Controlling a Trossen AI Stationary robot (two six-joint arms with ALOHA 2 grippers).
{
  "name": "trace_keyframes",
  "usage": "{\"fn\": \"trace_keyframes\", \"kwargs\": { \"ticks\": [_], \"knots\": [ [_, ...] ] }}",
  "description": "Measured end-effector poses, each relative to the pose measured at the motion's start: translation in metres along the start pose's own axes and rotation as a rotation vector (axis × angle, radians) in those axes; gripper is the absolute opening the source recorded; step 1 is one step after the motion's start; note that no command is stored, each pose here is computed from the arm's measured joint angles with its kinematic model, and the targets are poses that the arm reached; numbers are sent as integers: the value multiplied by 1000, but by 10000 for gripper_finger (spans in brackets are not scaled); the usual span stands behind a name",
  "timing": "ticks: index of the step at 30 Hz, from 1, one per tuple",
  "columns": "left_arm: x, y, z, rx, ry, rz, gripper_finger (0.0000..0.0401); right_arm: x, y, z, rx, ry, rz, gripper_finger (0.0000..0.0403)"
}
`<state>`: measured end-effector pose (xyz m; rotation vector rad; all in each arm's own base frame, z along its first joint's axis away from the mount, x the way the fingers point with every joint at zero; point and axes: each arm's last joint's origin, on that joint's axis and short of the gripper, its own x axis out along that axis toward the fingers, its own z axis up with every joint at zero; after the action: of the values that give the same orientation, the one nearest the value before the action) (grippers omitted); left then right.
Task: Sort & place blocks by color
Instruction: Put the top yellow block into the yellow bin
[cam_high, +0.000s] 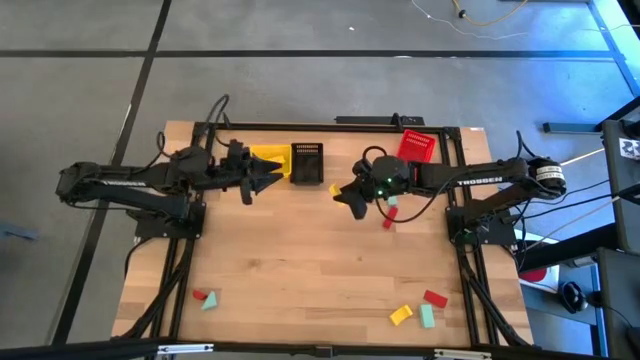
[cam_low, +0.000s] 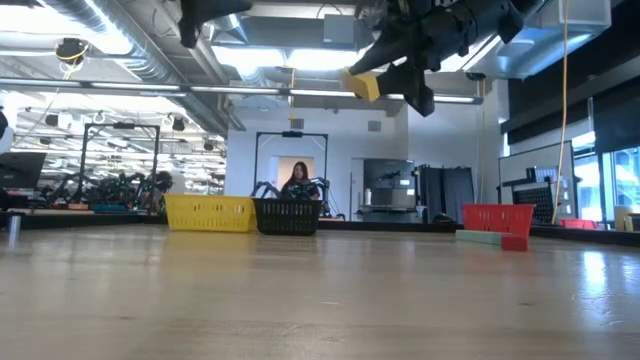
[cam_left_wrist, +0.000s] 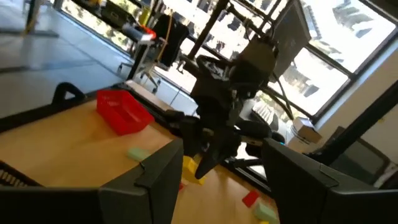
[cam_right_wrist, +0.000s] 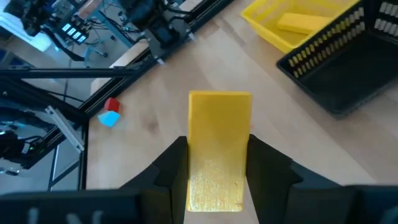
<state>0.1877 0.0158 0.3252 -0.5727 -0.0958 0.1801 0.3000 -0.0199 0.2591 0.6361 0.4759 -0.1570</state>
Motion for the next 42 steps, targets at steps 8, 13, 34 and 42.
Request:
{"fn": "trace_keyframes", "kwargs": {
  "ticks": [8,13,34,42],
  "knots": [
    [28,5,-20,-155,150,-19,211,1,28,10,-101,-18,4,125],
    [50,4,-25,-439,199,19,211,10,44,18,-202,12,-131,125],
    [80,13,-71,-735,394,144,211,60,74,3,-408,245,-91,125],
    [84,10,-81,-758,458,131,211,64,78,6,-398,188,-63,125]
  ]
}}
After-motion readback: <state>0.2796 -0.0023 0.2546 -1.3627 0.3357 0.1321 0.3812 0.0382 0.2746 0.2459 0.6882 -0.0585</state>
